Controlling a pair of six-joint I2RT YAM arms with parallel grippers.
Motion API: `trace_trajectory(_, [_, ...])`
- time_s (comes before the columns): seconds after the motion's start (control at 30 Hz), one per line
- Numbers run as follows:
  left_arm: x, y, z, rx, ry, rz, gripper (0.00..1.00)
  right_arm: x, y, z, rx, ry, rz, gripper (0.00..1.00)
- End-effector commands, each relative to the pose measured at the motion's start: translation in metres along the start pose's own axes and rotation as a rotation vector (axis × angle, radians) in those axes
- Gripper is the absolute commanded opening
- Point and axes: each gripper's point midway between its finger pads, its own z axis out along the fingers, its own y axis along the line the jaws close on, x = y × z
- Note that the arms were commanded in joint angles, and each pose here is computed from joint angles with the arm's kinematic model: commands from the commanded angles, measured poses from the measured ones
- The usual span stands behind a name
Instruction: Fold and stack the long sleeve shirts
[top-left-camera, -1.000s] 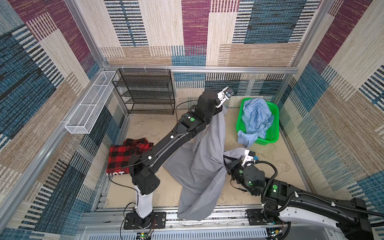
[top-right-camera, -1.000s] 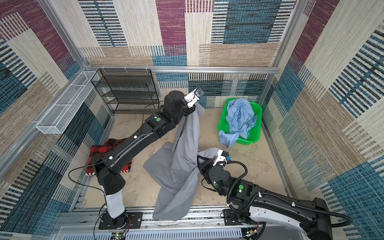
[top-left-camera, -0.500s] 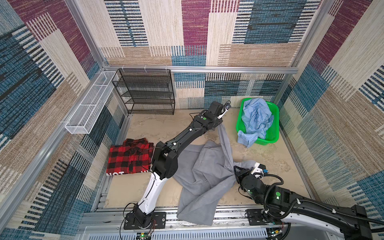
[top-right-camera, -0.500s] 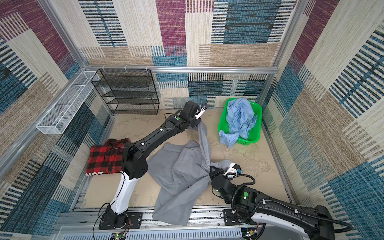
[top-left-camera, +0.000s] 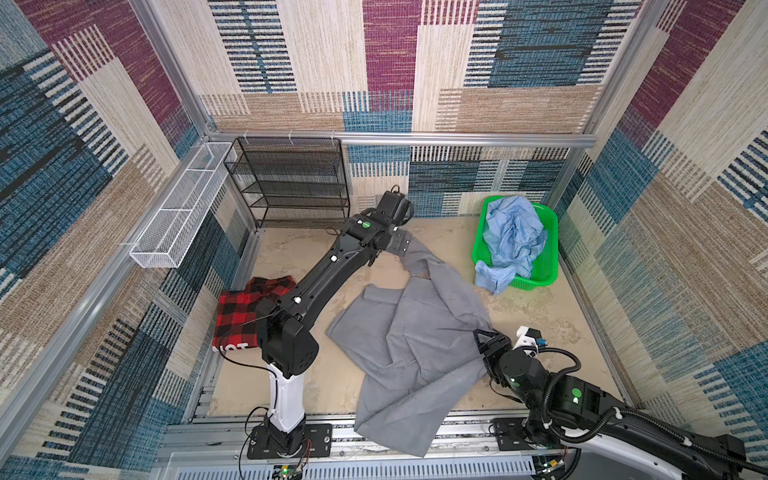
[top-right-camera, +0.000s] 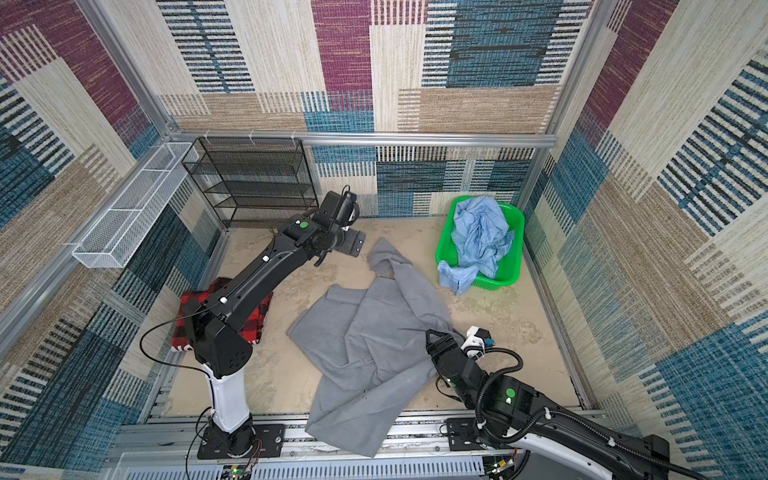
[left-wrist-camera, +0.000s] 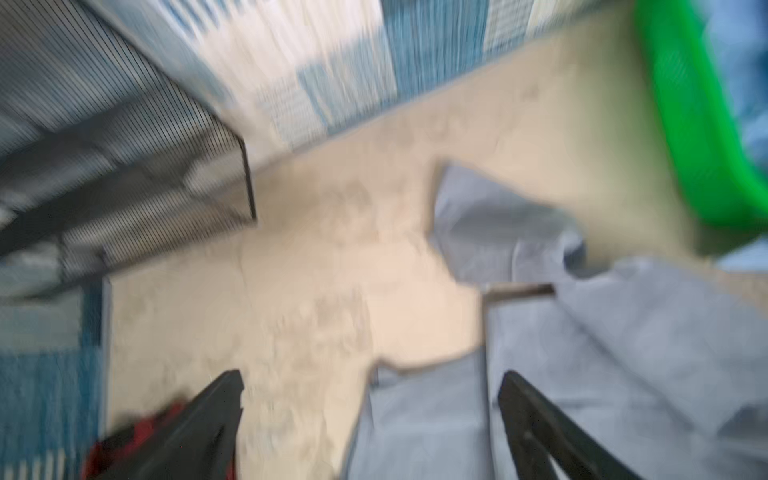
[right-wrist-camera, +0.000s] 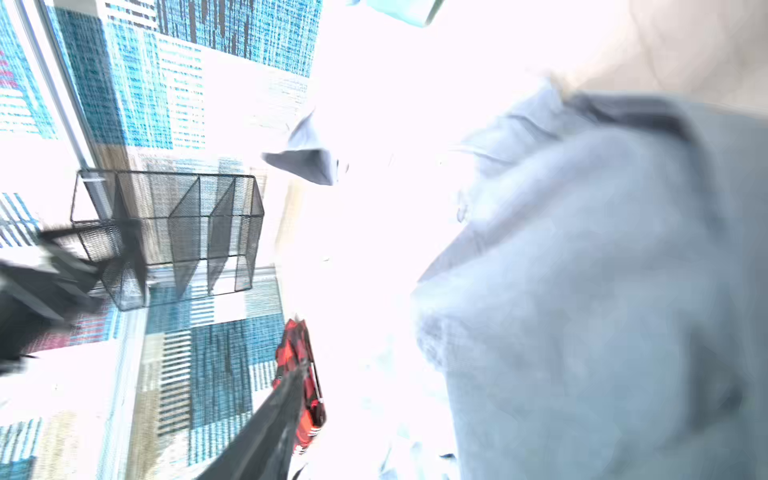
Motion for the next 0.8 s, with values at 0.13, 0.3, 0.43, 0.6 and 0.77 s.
trace_trajectory(0.13, [0.095, 0.02, 0.03, 0.108, 0.264, -0.316, 0.99, 0.004, 0.01, -0.001, -0.033, 0.025, -0.067, 0.64])
trace_trajectory(0.3, [0.143, 0.01, 0.065, 0.149, 0.433, -0.383, 0.99, 0.003, 0.017, -0.003, -0.047, 0.019, -0.097, 0.64])
trace_trajectory(0.43, [0.155, -0.001, 0.087, 0.166, 0.489, -0.394, 0.99, 0.005, 0.024, -0.003, -0.08, 0.029, -0.112, 0.64])
trace_trajectory(0.6, [0.154, -0.007, 0.101, 0.177, 0.5, -0.395, 0.99, 0.007, 0.025, -0.001, -0.071, 0.031, -0.141, 0.64])
trace_trajectory(0.77, [0.158, -0.013, 0.117, 0.189, 0.527, -0.387, 0.9, 0.006, 0.026, -0.001, -0.087, 0.022, -0.143, 0.64])
